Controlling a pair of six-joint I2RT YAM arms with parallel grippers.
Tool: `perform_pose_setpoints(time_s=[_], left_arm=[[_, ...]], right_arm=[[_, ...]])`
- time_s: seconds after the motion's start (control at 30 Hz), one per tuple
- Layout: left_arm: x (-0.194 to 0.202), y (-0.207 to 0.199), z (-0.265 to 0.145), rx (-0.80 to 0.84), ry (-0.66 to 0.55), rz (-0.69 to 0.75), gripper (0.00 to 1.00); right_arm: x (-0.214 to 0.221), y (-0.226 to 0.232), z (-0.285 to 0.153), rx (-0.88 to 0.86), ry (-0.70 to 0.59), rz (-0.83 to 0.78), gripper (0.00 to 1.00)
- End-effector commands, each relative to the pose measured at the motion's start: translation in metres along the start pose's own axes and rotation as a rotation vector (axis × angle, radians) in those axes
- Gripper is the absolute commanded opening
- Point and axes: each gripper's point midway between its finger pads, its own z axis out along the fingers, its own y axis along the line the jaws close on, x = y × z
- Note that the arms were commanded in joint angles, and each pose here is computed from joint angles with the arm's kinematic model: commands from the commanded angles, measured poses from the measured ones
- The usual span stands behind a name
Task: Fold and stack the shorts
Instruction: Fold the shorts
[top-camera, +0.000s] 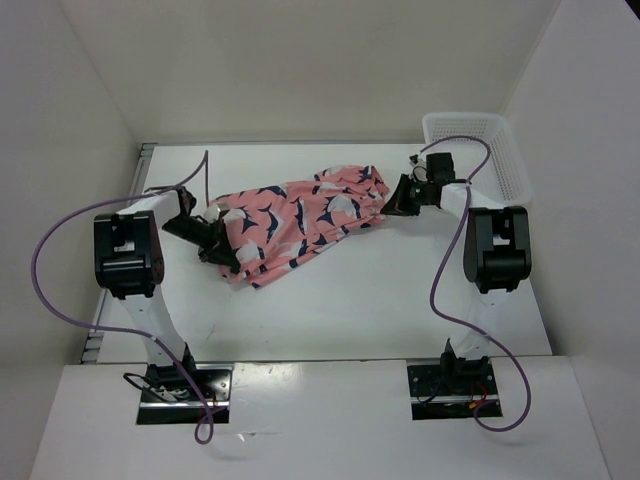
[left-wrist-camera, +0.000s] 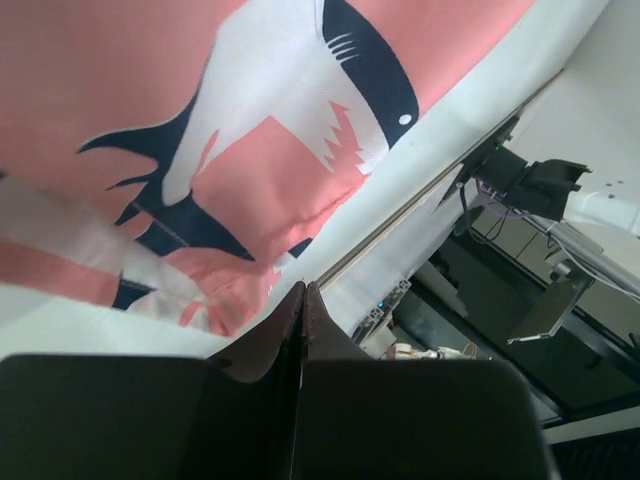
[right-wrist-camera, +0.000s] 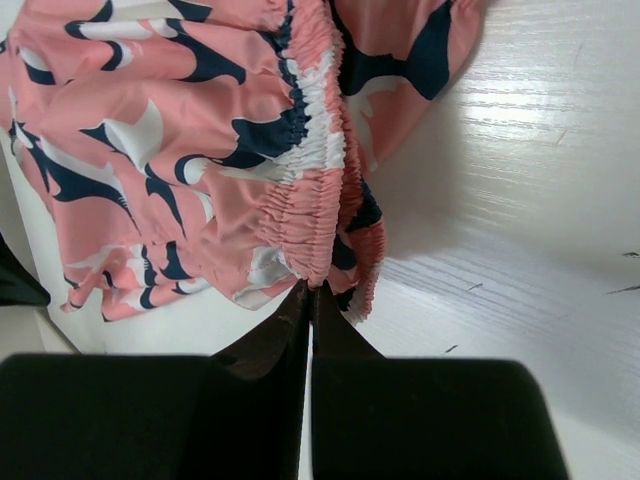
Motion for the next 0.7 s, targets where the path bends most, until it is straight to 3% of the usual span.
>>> perform_pose_setpoints(time_s=[0.0,0.1,0.13,0.17,0.2,0.3,0.5,0.67], left_arm=[[-0.007,-0.017,-0.025,0.032,-0.063,0.023,0.0],[-0.011,-0.009,-0.031,-0.05,-0.091,0.052,0.0],[-0.01,-0.005,-0.029,-0.09,-0.081,0.059,0.05],[-0.002,0.004,-0.027,-0.159,-0.056,0.057,0.16],[0.005,0.007,-0.02,-0.184,-0.026,0.063,0.37],[0.018,0.008,-0.018,-0.227,-0.044,0.108,0.58],[-0.008,0.022,-0.016,-0.336,-0.118,0.199,0.67],[-0.008,0.042,0.01,-0.401,-0.044,0.212,0.66]], right_arm=[[-0.028,0.028,-0.031,-0.036,-0.089,-0.076,0.0],[-0.03,0.031,-0.035,-0.04,-0.099,-0.083,0.0],[-0.03,0.031,-0.035,-0.04,-0.099,-0.083,0.0],[-0.031,0.03,-0.035,-0.031,-0.102,-0.083,0.0],[-0.031,0.03,-0.035,-0.031,-0.102,-0.083,0.0],[-0.029,0.027,-0.032,-0.028,-0.094,-0.077,0.0],[-0.027,0.024,-0.029,-0.026,-0.086,-0.072,0.0],[-0.027,0.025,-0.029,-0.026,-0.086,-0.063,0.0]])
